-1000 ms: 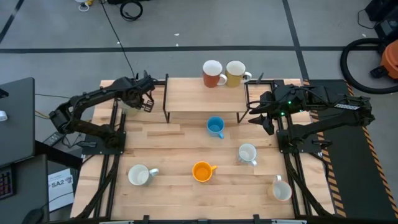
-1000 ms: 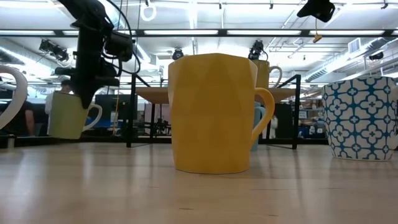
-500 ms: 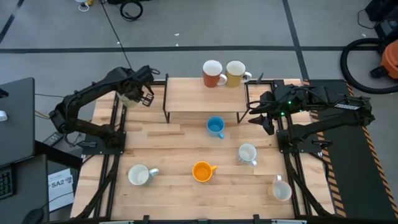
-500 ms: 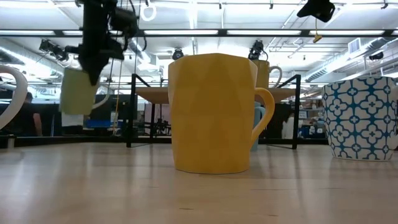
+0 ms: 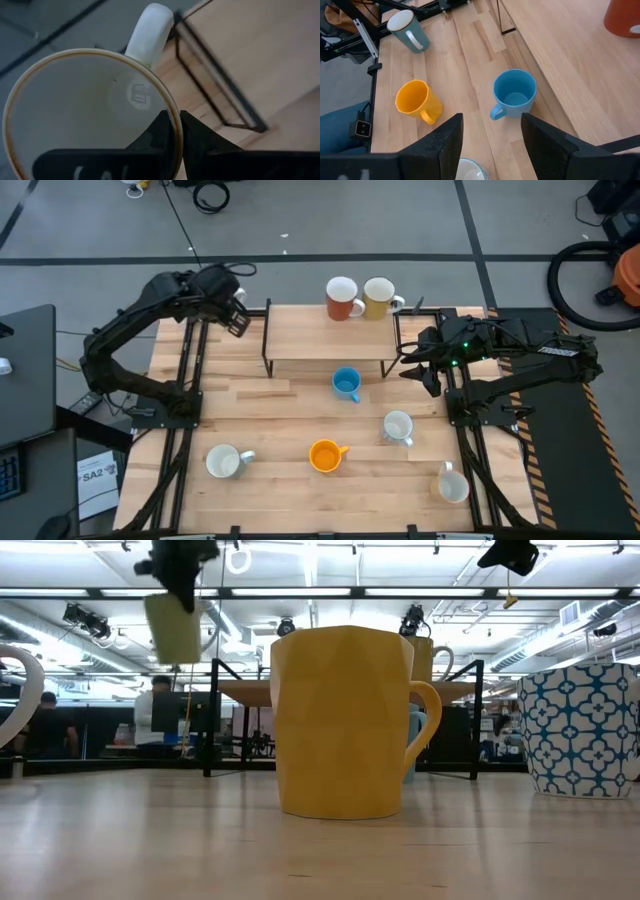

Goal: Place coffee mugs
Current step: Put the green mug on the shelf

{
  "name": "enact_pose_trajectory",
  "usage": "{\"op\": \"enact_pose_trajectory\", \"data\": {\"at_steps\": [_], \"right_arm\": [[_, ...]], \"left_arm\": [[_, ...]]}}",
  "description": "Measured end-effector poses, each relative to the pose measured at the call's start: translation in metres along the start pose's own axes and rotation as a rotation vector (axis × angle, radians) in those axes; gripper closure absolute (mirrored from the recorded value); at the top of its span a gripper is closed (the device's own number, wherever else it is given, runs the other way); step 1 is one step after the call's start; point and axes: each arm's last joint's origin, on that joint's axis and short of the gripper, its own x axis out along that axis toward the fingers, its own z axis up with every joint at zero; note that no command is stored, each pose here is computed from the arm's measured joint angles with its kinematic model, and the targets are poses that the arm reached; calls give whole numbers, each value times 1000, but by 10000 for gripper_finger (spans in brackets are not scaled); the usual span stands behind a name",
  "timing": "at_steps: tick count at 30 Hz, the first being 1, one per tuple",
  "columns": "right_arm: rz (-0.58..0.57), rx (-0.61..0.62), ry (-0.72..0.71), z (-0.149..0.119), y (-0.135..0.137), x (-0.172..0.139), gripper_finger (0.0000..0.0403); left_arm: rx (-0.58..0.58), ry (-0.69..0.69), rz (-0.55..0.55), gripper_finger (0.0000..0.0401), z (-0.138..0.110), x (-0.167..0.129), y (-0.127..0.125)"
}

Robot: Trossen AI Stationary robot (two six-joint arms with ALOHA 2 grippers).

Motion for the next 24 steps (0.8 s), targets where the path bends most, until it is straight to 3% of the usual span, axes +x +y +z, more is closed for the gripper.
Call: {"op": "enact_pose_trajectory", "data": {"at_steps": [10, 20, 24], "right_arm": [[0, 0, 0, 0, 0, 0, 197], [0, 0, 0, 0, 0, 0, 197], [0, 0, 0, 0, 0, 0, 197]], "left_arm": [[194, -184, -210, 370, 6, -47, -23], [468, -297, -405, 370, -1, -64, -61], [581, -322, -436, 370, -5, -67, -75]]}}
